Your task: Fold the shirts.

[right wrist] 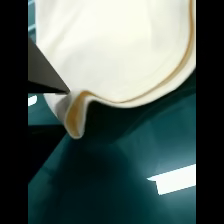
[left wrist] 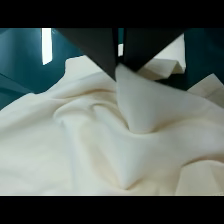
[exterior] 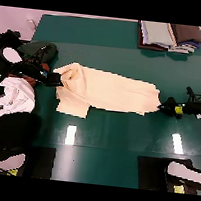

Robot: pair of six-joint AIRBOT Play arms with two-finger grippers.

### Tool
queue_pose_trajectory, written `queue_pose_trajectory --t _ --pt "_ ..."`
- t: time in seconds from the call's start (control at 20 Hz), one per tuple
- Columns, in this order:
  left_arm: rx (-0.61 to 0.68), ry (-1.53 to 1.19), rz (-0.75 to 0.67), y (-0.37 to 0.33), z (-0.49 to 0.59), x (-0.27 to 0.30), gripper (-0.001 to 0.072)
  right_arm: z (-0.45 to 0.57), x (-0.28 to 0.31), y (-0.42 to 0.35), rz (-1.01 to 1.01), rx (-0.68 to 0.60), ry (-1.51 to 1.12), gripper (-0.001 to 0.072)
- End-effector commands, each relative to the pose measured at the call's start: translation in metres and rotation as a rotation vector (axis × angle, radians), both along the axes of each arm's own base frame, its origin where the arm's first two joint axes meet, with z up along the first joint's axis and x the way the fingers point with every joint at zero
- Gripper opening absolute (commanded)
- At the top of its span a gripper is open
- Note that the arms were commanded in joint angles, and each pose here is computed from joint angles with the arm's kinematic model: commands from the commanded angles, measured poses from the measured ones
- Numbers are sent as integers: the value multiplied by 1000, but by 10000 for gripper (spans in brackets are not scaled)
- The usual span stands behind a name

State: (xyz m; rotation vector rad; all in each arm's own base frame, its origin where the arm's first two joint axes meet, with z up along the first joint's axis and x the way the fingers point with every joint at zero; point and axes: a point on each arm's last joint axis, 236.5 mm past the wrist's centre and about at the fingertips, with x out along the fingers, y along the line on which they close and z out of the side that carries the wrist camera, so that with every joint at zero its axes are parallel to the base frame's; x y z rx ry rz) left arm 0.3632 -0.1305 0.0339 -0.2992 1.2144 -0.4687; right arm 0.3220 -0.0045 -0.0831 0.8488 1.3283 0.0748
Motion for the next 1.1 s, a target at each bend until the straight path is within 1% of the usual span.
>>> queue_pose_trajectory --t 0.0,0.05,0.15,0.3,0.4,0.55,0.7,0.8,0.9,1.05 --pt "8 3 -8 1 2 -1 26 15 31 10 44 -63 -109 45" --pt "8 -5 -16 1 9 -1 26 25 36 13 65 -76 -142 19" --pt "-2 -67 -9 0 42 6 26 61 46 17 104 -102 -231 19" --pt "-2 -314 -32 -1 148 12 26 166 63 18 163 -178 -468 18" --pt "10 -533 -33 2 237 3 26 262 64 21 183 -269 -682 18" --pt "44 -887 38 19 378 -42 26 404 34 31 172 -416 -1002 18" --pt "47 -1182 137 39 487 -112 26 513 -22 48 142 -534 -1256 17" --pt "7 -1343 182 44 534 -152 25 554 -53 40 77 -643 -1319 17" --pt "-38 -1450 217 48 561 -180 25 575 -76 30 32 -742 -1318 17" --pt "-55 -1470 231 49 567 -184 25 581 -84 25 54 -787 -1258 17"
